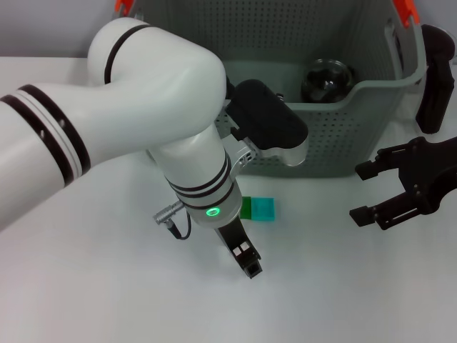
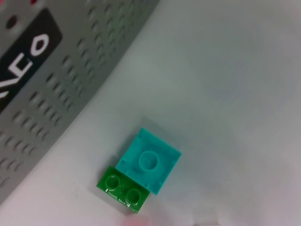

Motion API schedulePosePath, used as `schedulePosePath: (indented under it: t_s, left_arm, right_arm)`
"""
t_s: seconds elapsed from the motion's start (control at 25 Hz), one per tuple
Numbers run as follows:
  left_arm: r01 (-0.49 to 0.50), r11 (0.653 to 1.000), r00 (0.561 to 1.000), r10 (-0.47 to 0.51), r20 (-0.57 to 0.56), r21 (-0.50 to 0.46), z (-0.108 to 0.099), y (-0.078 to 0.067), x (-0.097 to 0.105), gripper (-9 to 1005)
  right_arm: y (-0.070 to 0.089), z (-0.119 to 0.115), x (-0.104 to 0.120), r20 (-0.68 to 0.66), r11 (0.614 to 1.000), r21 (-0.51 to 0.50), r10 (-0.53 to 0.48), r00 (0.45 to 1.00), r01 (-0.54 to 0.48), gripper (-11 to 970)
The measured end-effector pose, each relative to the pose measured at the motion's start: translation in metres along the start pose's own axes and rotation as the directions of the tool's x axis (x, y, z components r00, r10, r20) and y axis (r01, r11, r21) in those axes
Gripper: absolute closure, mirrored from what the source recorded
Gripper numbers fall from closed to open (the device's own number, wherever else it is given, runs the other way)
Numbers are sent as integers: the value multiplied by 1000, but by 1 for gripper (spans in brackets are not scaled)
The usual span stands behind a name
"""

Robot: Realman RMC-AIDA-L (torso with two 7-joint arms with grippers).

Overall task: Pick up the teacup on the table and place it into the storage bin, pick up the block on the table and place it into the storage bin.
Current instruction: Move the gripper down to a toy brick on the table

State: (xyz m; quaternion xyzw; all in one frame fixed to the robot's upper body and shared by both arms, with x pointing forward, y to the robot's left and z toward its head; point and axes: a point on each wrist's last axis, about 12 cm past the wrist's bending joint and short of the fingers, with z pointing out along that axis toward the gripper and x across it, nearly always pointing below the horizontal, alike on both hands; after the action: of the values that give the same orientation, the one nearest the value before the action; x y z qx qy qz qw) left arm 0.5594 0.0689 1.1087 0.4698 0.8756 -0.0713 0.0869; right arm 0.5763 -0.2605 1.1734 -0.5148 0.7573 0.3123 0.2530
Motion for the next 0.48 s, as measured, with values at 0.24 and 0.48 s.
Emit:
schedulePosePath:
  t_s: [0.24,0.48]
  left_arm:
    - [-4,1000,1000,4,2,0,-1,-1,-2,419]
    - [-16,1000,1000,16,-1,-6,0,-2,-2,451]
  right_arm:
    - [-1,0,0,2,1000,7,1,1000,-1,13]
    - [-1,0,0,2,1000,8,3,1000,-3,13]
